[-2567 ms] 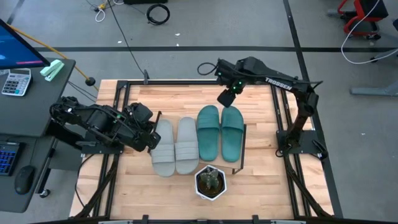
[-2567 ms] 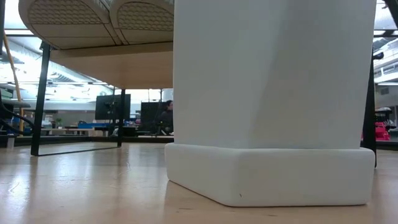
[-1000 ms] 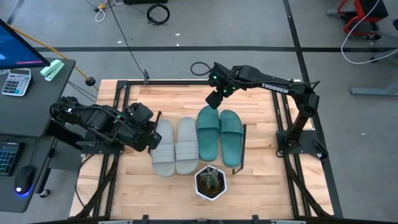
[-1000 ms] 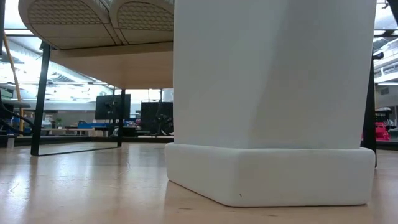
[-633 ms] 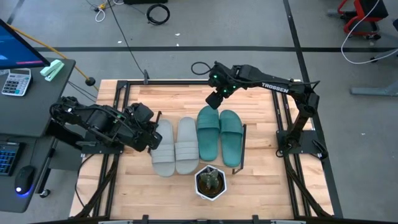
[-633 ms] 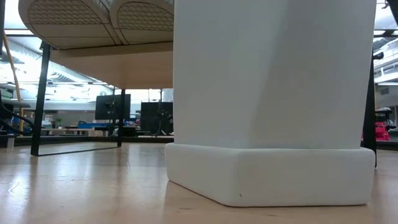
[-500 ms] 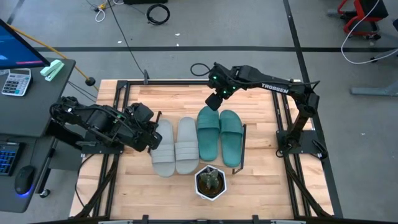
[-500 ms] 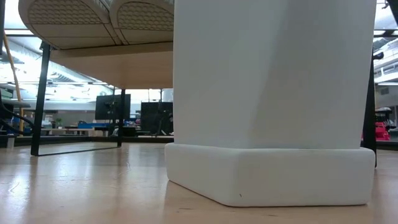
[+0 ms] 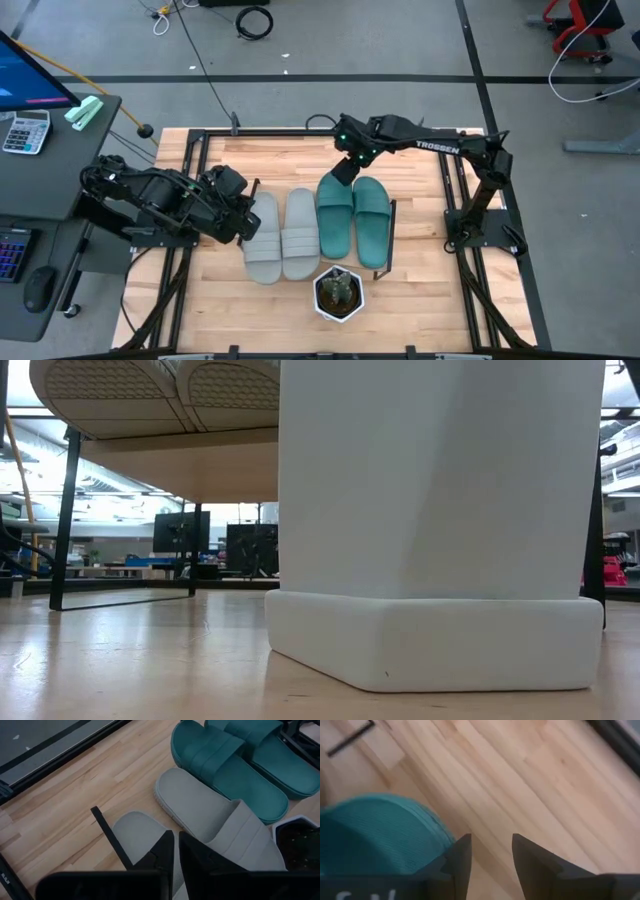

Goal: Pick and place slides into the shelf
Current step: Adjust the green slides on the shelf, then return to Home Position

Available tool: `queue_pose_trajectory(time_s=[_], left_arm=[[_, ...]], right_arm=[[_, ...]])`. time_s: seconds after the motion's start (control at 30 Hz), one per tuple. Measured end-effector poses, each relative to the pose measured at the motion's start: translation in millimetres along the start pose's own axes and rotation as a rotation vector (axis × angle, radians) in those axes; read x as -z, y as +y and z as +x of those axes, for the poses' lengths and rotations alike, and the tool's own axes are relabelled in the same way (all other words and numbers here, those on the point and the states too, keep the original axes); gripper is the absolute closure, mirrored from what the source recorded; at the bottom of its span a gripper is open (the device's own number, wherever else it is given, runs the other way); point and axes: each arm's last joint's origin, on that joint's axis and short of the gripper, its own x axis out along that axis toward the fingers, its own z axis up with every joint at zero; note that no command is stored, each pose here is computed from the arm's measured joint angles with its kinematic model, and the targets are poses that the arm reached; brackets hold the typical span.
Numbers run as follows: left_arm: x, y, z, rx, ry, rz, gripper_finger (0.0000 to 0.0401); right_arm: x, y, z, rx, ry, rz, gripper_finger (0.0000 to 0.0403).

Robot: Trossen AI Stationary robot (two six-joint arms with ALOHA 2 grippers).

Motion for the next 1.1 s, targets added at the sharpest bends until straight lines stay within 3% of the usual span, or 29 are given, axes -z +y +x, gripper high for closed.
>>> queue_pose_trajectory(time_s=[0.37,0.67,1.1], left_arm=[[0,0,0,-0.001,0.000,0.000,0.0361],[0,0,0,-0.001,0.000,0.000,0.0371],[-1,-1,0,-0.005,-0.031,0.003,0.0363]], right_arm=[[1,6,4,-0.064,-0.003,-0.016,0.0270],[9,7,0,-0.037,0.070,-0.049,0.0270],[7,-4,-19,0.021,-0.007,-0.067,0.0269]])
